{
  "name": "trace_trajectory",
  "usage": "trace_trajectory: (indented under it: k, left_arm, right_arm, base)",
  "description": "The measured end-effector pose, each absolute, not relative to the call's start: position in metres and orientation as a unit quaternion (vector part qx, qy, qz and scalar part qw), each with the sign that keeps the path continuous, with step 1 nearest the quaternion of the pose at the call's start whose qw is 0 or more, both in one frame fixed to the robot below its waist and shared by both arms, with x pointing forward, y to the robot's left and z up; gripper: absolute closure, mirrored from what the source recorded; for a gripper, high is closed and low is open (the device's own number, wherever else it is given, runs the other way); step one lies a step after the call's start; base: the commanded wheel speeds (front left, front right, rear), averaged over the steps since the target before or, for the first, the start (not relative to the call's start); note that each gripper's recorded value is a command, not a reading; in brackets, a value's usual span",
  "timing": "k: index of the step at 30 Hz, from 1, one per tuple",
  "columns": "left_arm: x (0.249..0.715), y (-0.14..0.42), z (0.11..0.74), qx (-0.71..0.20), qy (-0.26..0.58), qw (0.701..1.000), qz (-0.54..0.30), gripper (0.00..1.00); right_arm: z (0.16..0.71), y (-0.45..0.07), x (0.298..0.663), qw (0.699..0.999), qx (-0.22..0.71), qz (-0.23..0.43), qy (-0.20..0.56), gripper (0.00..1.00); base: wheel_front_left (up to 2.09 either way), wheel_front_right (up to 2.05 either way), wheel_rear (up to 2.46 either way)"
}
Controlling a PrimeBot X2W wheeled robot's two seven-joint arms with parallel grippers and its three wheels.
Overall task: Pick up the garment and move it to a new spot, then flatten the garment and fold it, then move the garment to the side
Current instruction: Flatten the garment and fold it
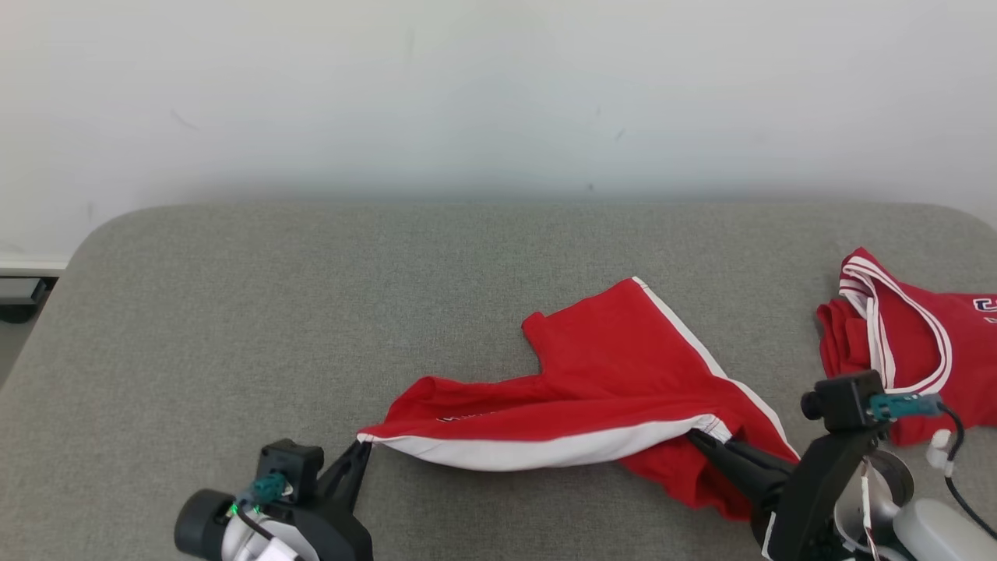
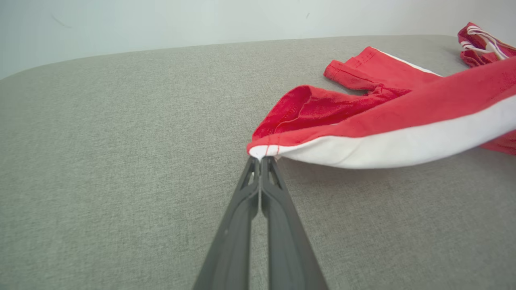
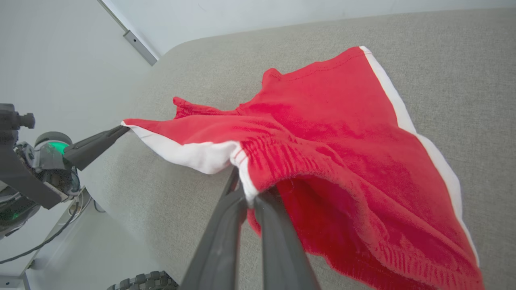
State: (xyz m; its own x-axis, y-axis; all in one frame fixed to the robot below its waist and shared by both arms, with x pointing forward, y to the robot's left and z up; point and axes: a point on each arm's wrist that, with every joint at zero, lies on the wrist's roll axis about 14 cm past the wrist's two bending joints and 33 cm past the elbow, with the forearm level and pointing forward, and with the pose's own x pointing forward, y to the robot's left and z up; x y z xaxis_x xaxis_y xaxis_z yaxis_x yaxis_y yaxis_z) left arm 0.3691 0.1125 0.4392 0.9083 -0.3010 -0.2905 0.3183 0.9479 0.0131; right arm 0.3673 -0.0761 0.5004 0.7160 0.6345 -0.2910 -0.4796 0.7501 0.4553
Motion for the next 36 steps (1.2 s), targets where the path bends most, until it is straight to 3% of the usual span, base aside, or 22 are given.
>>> trace_trajectory:
  k: [5, 10, 13, 17, 19, 23, 25, 28, 32, 36]
  left_arm:
    - [0.377, 0.102, 0.446, 0.026, 0.15, 0.969, -0.196, 1.0]
    - [0.411, 0.093, 0.465, 0.005, 0.176, 0.956, -0.233, 1.0]
    - [0.439, 0.094, 0.476, -0.007, 0.209, 0.95, -0.233, 1.0]
    - [0.487, 0.094, 0.507, 0.012, 0.235, 0.944, -0.231, 1.0]
    - [0.518, 0.089, 0.545, 0.02, 0.206, 0.951, -0.232, 1.0]
    - [0.576, 0.086, 0.66, 0.029, 0.078, 0.972, -0.22, 1.0]
    - [0.597, 0.093, 0.742, 0.028, -0.061, 0.98, -0.185, 1.0]
    - [0.599, 0.095, 0.781, 0.033, -0.169, 0.971, -0.167, 1.0]
    - [0.601, 0.114, 0.755, 0.04, -0.23, 0.964, -0.126, 1.0]
    - [0.597, 0.133, 0.598, -0.007, -0.083, 0.992, -0.096, 1.0]
  right_arm:
    - [0.498, -0.072, 0.38, 0.895, 0.146, 0.324, 0.267, 1.0]
    - [0.471, -0.075, 0.393, 0.861, 0.073, 0.324, 0.386, 1.0]
    - [0.475, -0.094, 0.427, 0.859, 0.02, 0.278, 0.431, 1.0]
    - [0.514, -0.11, 0.489, 0.876, -0.013, 0.208, 0.435, 1.0]
    - [0.55, -0.107, 0.522, 0.895, -0.036, 0.196, 0.398, 1.0]
    - [0.657, -0.091, 0.586, 0.948, -0.044, 0.202, 0.24, 1.0]
    - [0.737, -0.084, 0.615, 0.972, -0.054, 0.216, 0.077, 1.0]
    - [0.799, -0.075, 0.62, 0.969, -0.009, 0.235, -0.075, 1.0]
    - [0.789, -0.054, 0.616, 0.943, 0.027, 0.287, -0.169, 1.0]
    - [0.641, -0.053, 0.624, 0.952, 0.077, 0.285, -0.081, 1.0]
  base:
    - [0.0, 0.0, 0.0]
    - [0.0, 0.0, 0.0]
    - [0.0, 0.0, 0.0]
    - [0.0, 0.0, 0.0]
    - [0.0, 0.0, 0.0]
    - [0.0, 0.0, 0.0]
    - [0.0, 0.0, 0.0]
    - [0.0, 0.0, 0.0]
    - [0.0, 0.0, 0.0]
    - [0.0, 0.0, 0.0]
